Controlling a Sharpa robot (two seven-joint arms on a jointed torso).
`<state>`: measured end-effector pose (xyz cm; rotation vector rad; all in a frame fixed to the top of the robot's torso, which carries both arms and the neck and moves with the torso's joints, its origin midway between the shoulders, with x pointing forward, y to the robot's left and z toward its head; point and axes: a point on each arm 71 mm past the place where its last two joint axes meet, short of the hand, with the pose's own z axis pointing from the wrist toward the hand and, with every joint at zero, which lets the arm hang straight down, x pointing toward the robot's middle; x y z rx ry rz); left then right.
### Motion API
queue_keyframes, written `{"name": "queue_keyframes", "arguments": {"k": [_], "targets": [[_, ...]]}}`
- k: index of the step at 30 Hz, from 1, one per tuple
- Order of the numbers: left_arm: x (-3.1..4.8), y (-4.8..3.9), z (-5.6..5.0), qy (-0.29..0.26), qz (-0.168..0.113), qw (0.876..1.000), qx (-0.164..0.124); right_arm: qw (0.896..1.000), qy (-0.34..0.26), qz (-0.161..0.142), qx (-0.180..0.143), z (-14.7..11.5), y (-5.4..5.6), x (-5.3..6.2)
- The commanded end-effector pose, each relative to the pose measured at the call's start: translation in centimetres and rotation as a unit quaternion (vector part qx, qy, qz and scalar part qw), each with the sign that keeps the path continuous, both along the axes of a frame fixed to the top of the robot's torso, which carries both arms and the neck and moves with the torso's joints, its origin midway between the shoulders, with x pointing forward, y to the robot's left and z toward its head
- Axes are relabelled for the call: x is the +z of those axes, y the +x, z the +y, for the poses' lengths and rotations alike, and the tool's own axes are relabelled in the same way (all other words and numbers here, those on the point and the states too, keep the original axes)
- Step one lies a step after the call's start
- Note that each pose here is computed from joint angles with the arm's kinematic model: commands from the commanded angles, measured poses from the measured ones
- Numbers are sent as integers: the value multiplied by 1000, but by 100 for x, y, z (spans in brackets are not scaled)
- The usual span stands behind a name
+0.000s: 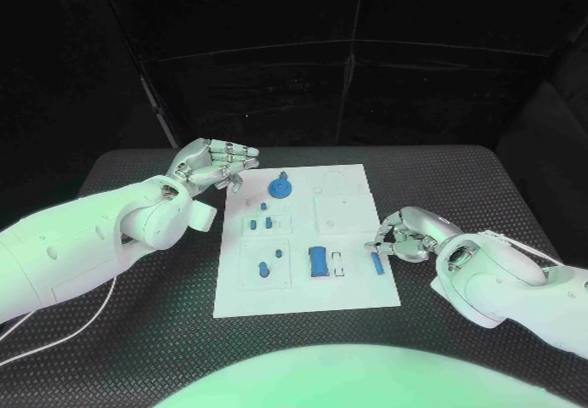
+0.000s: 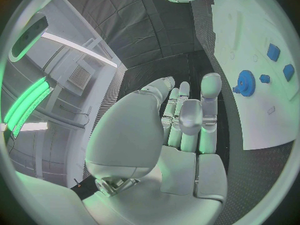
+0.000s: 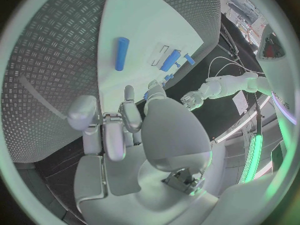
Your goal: Assemble the parts on the task board
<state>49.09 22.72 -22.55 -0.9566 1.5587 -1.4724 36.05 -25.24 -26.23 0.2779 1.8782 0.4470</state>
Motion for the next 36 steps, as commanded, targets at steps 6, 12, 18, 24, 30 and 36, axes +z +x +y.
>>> {"name": "queue_keyframes", "arguments": {"k": [6, 12, 18, 24, 30, 36], "targets": [[17, -4, 3, -4, -2, 1000, -3, 997, -76, 9, 32, -58, 32, -71], [17, -5, 9, -3, -1, 1000, -2, 993, -104, 18, 48, -50, 45, -114], [17, -5, 7, -4, -1, 1000, -3, 991, -118, 25, 61, -14, 52, -147], [15, -3, 6, -3, 0, 1000, -3, 990, -121, 27, 70, 49, 60, -168], [14, -3, 7, -3, 0, 1000, -3, 988, -127, 31, 80, 97, 55, -195], [14, -3, 12, -3, 0, 1000, -3, 981, -157, 43, 101, 115, 41, -241]]}}
